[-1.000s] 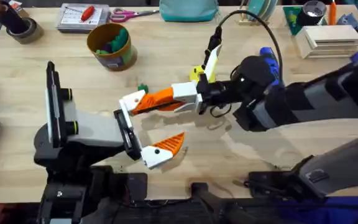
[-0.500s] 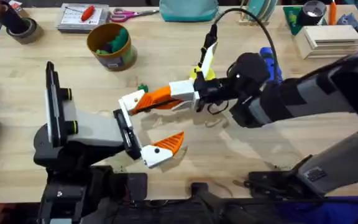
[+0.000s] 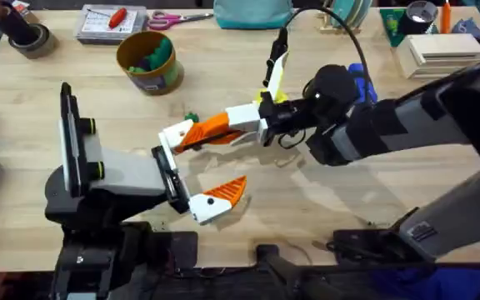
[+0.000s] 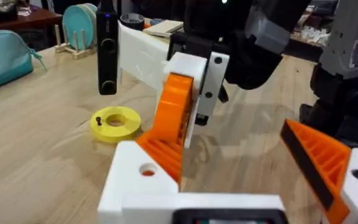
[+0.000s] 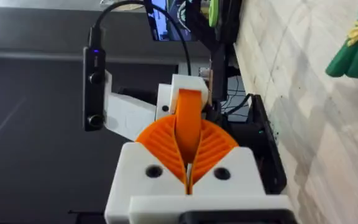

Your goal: Pick up the gripper from the table and insert it into the empty holder that is missing its gripper. Then pick up a screw, insert it into the mounting hole, and use the screwdriver to tighten it. Finally, clean up the table by picking up the vegetable and placing it into the bucket.

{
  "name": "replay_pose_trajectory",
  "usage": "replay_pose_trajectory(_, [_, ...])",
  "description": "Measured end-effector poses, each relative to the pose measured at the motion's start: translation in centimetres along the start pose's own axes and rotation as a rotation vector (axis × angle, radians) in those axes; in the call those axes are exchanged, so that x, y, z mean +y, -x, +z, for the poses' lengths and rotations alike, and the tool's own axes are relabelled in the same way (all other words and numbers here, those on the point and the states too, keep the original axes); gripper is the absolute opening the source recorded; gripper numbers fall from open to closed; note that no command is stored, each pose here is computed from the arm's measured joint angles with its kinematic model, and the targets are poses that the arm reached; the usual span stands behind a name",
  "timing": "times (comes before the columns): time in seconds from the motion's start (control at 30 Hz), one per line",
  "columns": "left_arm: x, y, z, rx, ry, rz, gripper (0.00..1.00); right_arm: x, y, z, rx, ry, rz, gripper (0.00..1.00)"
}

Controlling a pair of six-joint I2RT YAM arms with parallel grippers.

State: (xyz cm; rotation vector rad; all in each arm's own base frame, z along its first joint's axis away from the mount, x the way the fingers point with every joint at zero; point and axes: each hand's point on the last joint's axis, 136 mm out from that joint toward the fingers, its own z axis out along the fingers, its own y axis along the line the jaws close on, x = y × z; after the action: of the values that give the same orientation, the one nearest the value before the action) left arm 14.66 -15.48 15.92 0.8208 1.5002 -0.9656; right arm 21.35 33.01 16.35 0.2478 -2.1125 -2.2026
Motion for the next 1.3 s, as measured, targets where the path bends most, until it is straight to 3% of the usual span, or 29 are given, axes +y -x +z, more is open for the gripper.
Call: replay_pose_trajectory(1.3, [0.08, 0.01, 0.00, 0.000, 0.005, 0.003, 0.985, -0.07, 0.13, 0.45, 0.027, 0.003, -0.006, 0.009])
